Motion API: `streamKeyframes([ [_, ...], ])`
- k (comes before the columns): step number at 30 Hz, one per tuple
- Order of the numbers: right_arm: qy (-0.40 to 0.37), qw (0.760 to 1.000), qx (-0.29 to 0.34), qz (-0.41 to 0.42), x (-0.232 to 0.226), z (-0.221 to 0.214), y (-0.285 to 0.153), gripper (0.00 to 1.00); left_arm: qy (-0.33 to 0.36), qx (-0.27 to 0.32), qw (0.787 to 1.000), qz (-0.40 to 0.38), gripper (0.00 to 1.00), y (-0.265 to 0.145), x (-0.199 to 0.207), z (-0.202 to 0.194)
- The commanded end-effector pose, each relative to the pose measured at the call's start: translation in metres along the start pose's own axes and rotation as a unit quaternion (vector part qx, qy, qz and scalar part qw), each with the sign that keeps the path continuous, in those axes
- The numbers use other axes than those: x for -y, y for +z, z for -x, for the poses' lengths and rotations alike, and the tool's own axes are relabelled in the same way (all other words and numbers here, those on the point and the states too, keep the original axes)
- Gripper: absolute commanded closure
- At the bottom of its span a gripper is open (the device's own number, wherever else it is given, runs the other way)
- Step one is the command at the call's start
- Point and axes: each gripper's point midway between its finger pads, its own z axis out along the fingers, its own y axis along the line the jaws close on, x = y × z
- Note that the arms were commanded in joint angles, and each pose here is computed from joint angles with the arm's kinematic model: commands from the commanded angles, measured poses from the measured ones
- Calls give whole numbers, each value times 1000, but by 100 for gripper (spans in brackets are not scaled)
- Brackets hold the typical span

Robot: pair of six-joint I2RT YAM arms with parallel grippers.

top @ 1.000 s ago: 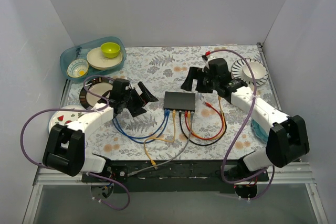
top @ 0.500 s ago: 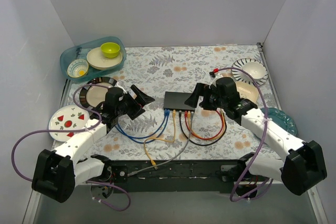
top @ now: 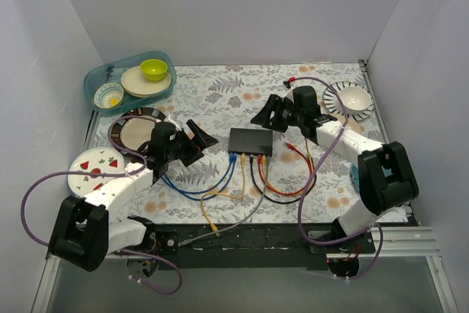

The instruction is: Pull the plug from the switch port

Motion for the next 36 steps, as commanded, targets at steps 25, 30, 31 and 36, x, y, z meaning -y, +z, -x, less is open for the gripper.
streamKeyframes([
  [25, -8, 994, -99, 52, 27, -32, 62, 72, 2, -103, 995, -5, 39, 92, -14, -10],
  [30, 12, 992, -119, 41, 39, -47, 64, 79, -10, -108, 994, -6, 39, 100, -18, -12],
  [31, 15, 991, -123, 40, 40, -50, 65, 80, -11, -106, 994, -8, 40, 102, -18, -12],
  [36, 32, 989, -136, 45, 44, -58, 67, 83, -21, -116, 993, -17, 40, 106, -18, -15],
])
